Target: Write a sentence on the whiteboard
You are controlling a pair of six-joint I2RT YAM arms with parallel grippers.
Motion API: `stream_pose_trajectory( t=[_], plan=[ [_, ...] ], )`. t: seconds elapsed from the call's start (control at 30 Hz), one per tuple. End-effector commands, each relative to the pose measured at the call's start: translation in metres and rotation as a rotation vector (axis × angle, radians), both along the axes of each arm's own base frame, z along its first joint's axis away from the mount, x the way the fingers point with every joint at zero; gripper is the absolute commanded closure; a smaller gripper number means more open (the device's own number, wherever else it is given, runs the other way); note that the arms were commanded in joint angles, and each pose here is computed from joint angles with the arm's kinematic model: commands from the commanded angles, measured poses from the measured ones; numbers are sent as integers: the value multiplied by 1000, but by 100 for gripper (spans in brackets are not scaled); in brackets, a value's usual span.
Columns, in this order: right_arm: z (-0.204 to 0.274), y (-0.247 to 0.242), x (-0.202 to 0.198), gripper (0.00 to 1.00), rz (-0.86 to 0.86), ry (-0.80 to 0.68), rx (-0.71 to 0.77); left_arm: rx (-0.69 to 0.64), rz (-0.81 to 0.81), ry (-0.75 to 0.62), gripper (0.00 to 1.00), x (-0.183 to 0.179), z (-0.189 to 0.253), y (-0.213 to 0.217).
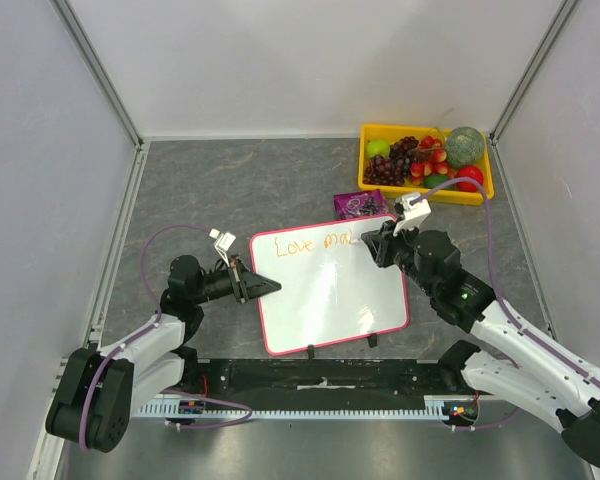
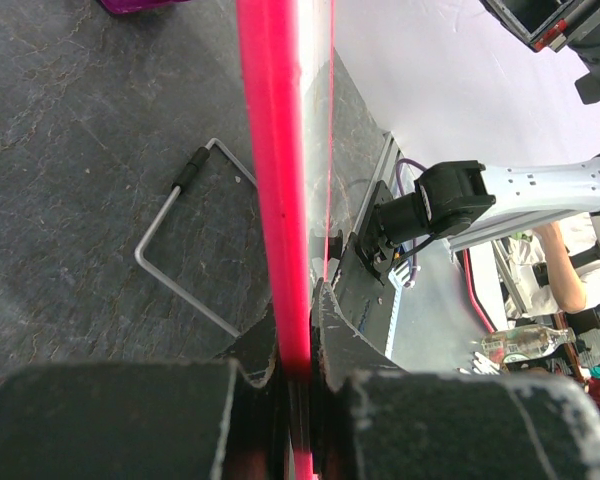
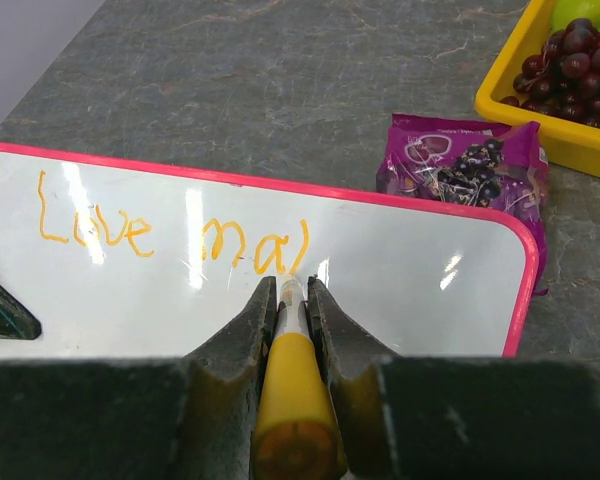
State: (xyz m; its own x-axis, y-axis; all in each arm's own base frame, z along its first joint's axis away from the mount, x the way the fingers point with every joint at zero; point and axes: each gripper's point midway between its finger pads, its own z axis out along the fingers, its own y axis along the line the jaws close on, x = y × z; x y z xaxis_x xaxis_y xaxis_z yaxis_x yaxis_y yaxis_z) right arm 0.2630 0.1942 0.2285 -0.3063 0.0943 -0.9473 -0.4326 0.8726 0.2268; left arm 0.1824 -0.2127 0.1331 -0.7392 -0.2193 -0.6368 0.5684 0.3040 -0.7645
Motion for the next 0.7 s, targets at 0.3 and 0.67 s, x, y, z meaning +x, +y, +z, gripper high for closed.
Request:
stream_pose_trajectory(
  t=[0.3, 0.67],
  plan=[
    [8, -5, 11, 100, -55, -9, -14, 86, 19, -124, 98, 7, -16, 4],
    [21, -10, 21, 100, -110, -37, -17, 87, 17, -123, 98, 7, -16, 4]
  ],
)
